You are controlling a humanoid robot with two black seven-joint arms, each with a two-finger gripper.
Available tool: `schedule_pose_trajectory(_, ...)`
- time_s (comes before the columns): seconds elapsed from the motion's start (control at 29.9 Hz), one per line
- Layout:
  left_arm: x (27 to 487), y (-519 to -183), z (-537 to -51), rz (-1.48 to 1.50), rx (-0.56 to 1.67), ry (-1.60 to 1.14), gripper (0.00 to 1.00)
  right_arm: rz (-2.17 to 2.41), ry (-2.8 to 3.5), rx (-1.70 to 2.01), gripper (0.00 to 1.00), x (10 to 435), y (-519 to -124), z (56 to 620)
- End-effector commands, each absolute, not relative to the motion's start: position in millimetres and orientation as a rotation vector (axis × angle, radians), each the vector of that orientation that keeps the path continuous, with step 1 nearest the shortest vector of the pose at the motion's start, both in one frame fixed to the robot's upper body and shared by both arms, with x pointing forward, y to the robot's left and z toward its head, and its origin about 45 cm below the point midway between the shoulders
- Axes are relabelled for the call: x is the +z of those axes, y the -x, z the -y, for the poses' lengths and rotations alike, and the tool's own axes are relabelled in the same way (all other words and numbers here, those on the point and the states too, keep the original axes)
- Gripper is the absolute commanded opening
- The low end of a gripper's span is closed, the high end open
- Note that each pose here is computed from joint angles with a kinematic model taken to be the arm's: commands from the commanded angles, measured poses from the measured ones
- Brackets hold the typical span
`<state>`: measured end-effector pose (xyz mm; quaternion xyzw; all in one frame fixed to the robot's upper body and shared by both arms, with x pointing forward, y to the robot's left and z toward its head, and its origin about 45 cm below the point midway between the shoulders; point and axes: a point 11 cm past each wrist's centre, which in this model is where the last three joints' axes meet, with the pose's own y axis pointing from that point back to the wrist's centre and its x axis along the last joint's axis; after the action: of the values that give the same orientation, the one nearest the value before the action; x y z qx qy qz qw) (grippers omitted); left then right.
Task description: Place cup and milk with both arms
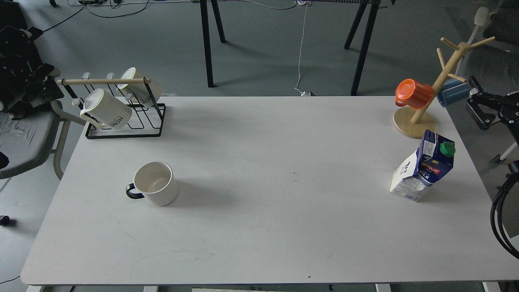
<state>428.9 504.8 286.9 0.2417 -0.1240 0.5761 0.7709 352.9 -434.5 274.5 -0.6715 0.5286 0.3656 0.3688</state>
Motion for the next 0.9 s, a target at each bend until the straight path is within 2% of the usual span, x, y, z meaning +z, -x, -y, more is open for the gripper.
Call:
schedule_pose_trajectory(0.0, 298.6, -443.3, -468.6, 0.451, 1.000, -0.766, 1.00, -1.357, 1.724, 0.938, 0.97, 274.5, -353.0, 434.6)
schedule_pose_trajectory(0.13, 288.4, -438.2, -423.4, 0.593, 0.722, -0.912, 1.00, -1.357, 1.722, 0.938, 0.97, 274.4, -352.8, 434.9)
schedule_pose_trajectory(0.23, 280.3, -420.1, -404.8, 0.684, 0.530, -1.007, 1.00, -1.359, 1.717, 0.930, 0.97, 275.4, -353.0, 436.2)
schedule_pose_trajectory(0.47, 198.0, -364.9, -418.6, 0.676, 0.141, -1.296, 1.00, -1.359, 1.715, 0.931, 0.97, 275.0, -352.5, 436.4)
schedule_pose_trajectory(0.64, 164.4, -348.3, -419.9, 0.636, 0.054, -1.338, 1.00, -1.364, 1.714, 0.936, 0.97, 272.8, -351.3, 436.6)
schedule_pose_trajectory(0.87, 149.9, -344.8, -422.3, 0.600, 0.053, -1.349, 1.00, -1.367, 1.710, 0.940, 0.97, 271.2, -350.3, 437.2)
